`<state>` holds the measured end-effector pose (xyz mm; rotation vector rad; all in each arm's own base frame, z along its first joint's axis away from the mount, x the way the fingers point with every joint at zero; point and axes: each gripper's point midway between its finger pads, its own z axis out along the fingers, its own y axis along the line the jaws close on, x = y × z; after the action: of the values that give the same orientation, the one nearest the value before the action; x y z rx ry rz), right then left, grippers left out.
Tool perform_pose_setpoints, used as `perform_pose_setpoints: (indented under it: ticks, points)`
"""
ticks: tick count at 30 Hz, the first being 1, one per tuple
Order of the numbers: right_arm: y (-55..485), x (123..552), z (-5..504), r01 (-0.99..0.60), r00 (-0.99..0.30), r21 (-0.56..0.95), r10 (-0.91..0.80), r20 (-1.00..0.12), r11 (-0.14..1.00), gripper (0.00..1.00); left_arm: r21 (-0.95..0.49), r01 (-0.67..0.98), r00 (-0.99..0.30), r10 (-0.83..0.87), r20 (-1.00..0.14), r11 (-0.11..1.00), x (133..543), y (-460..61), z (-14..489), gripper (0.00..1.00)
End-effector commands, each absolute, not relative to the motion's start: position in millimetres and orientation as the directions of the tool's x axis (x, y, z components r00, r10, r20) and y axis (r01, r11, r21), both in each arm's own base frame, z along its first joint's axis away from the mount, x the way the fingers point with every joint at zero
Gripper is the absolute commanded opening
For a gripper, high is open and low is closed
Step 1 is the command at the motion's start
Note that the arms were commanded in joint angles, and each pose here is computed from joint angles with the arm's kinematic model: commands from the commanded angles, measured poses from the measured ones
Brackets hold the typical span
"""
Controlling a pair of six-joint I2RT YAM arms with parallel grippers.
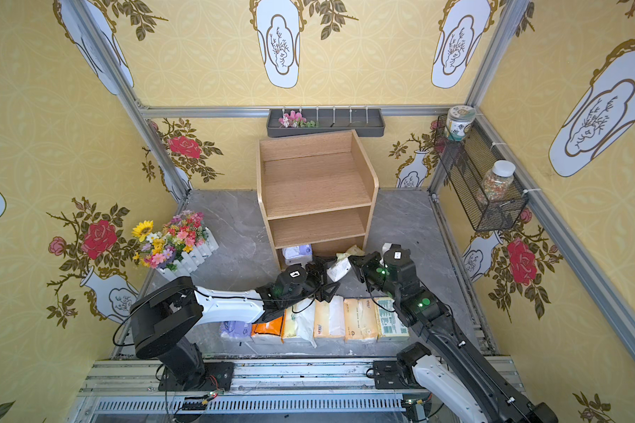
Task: Remove the tissue boxes from the shelf
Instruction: Pick up a box of tissues from the shelf.
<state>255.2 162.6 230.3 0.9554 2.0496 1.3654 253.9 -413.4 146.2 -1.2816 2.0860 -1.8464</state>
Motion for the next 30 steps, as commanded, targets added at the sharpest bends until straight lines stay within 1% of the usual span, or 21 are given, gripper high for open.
perform_pose_setpoints:
  ticks: [1,4,7,12,17,21,22,23,24,25,26,27,28,29,30]
  points:
    - [165.0,248.6,237.0,0.269,-0.647,0.932,0.763,-0.012,0.242,0.00,-0.714,-0.638,-0.505,-0.542,0.671,-0.290,260.0,-415.7,162.1,0.94]
    - [165.4,241.2,232.1,0.278,-0.655,0.929,0.755,-0.002,0.243,0.00,-0.711,-0.630,-0.500,-0.537,0.679,-0.312,262.7,-414.7,167.3,0.94]
    - [166.1,233.6,225.2,0.289,-0.665,0.925,0.746,0.009,0.247,0.00,-0.710,-0.624,-0.498,-0.535,0.682,-0.325,264.0,-413.8,170.7,0.88]
    - [164.6,223.8,217.1,0.304,-0.674,0.916,0.739,0.012,0.263,0.00,-0.715,-0.614,-0.499,-0.537,0.680,-0.335,265.0,-412.1,173.4,0.66]
    - [160.6,216.3,211.7,0.317,-0.678,0.904,0.735,0.004,0.287,0.00,-0.740,-0.588,-0.511,-0.559,0.653,-0.327,265.3,-405.4,175.8,0.45]
    - [159.7,210.3,205.0,0.325,-0.704,0.879,0.710,-0.022,0.350,0.00,-0.782,-0.545,-0.539,-0.587,0.604,-0.303,265.9,-399.2,185.0,0.28]
    - [160.6,209.1,205.1,0.318,-0.719,0.870,0.694,-0.037,0.376,0.01,-0.793,-0.533,-0.546,-0.595,0.590,-0.296,265.5,-396.9,187.8,0.27]
    - [159.6,206.7,204.7,0.324,-0.730,0.853,0.681,-0.050,0.410,0.13,-0.805,-0.520,-0.551,-0.608,0.571,-0.285,265.3,-393.4,190.5,0.26]
    - [158.7,205.1,207.1,0.316,-0.743,0.838,0.666,-0.072,0.444,0.28,-0.817,-0.509,-0.553,-0.624,0.553,-0.272,265.2,-389.2,193.7,0.25]
    - [157.8,204.0,208.6,0.312,-0.752,0.826,0.654,-0.088,0.470,0.44,-0.831,-0.494,-0.559,-0.638,0.529,-0.256,265.0,-385.4,196.6,0.24]
    - [155.5,202.2,212.4,0.305,-0.759,0.811,0.642,-0.110,0.500,0.64,-0.844,-0.481,-0.564,-0.654,0.504,-0.236,264.4,-380.9,198.3,0.23]
    - [153.9,200.8,216.1,0.294,-0.765,0.802,0.631,-0.129,0.519,0.75,-0.856,-0.469,-0.571,-0.664,0.483,-0.219,263.2,-377.7,200.7,0.23]
    - [151.8,199.5,219.1,0.287,-0.769,0.791,0.622,-0.146,0.541,0.84,-0.867,-0.455,-0.579,-0.673,0.460,-0.201,262.0,-373.8,202.5,0.23]
    - [149.4,198.6,222.5,0.278,-0.772,0.781,0.614,-0.165,0.560,0.92,-0.879,-0.440,-0.590,-0.679,0.437,-0.184,260.6,-370.0,204.1,0.22]
    - [148.1,198.5,226.3,0.264,-0.775,0.775,0.605,-0.185,0.575,0.98,-0.891,-0.423,-0.606,-0.679,0.415,-0.167,259.1,-367.6,205.9,0.22]
